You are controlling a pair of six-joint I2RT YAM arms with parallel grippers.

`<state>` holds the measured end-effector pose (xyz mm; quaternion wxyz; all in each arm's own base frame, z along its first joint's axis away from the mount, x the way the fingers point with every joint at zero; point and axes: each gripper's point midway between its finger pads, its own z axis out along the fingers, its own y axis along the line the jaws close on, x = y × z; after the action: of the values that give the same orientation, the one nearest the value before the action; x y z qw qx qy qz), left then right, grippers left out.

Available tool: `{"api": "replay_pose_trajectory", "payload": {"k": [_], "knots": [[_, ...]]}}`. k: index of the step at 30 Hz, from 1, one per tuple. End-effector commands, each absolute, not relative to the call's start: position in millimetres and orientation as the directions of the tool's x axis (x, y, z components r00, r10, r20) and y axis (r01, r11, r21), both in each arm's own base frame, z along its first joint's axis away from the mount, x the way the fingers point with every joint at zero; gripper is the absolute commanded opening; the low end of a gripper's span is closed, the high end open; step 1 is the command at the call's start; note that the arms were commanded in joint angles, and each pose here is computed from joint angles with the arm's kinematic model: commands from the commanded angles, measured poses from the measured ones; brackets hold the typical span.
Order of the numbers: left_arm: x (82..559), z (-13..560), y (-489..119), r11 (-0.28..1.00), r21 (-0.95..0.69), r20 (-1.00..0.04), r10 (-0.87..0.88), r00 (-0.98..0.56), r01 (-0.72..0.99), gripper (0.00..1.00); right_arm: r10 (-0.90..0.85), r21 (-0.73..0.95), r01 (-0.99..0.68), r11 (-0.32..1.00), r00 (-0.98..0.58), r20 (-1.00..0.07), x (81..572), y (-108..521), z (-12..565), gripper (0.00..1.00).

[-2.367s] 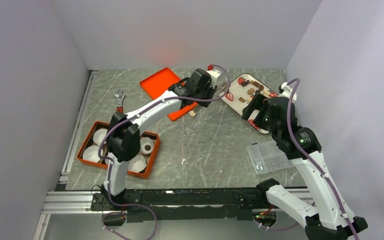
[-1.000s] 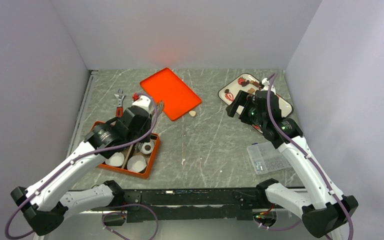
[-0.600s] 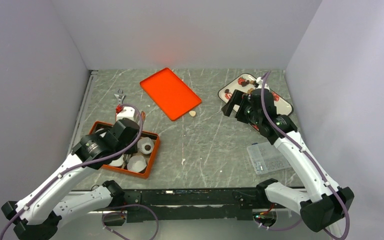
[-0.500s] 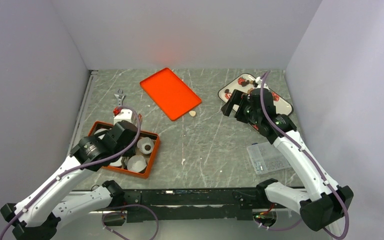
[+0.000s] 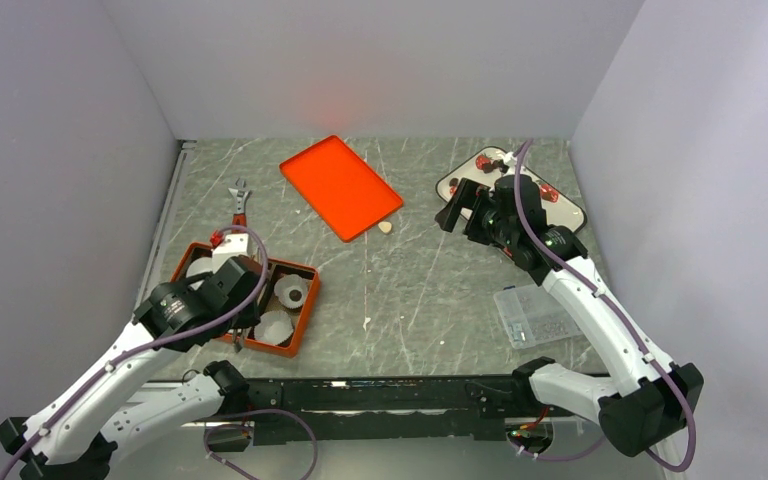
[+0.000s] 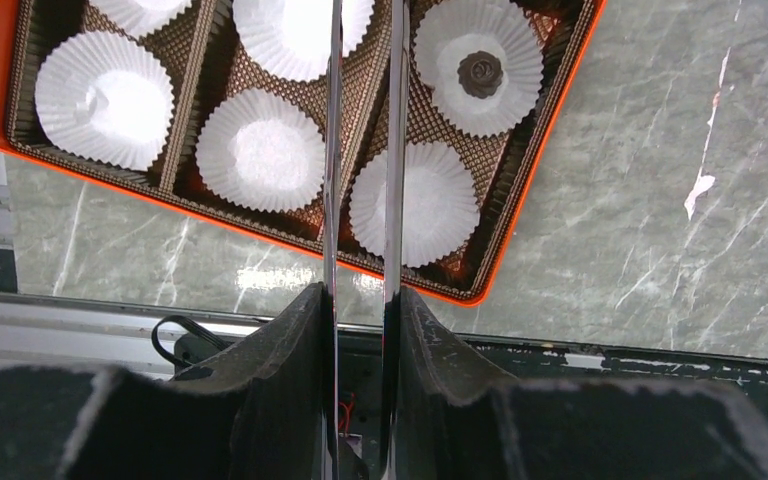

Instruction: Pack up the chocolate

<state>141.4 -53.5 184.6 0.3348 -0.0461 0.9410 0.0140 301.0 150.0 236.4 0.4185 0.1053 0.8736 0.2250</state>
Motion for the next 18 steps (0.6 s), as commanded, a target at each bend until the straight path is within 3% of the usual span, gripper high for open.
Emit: {"api": "replay_pose_trajectory", "payload": {"k": [1,7,18], "knots": [[131.3,177.3,-53.3,0.992,-0.04,-0.604,-0.118,-0.788,-0.118,0.33,0.374,0.494,-0.037,0.868,-0.605,-0.703,303.8,154.3,244.1,1.0],[112.6,182.7,-65.6,0.989,-0.146,-0.576,-0.093,-0.812,-0.01,0.33,0.372,0.492,-0.036,0.87,-0.608,-0.701,302.2,153.8,241.9,1.0],[76.1,182.6,-56.7,0.985,-0.159,-0.49,-0.021,-0.872,0.065,0.33,0.376,0.493,-0.03,0.869,-0.609,-0.699,300.0,152.8,239.8,1.0]]}}
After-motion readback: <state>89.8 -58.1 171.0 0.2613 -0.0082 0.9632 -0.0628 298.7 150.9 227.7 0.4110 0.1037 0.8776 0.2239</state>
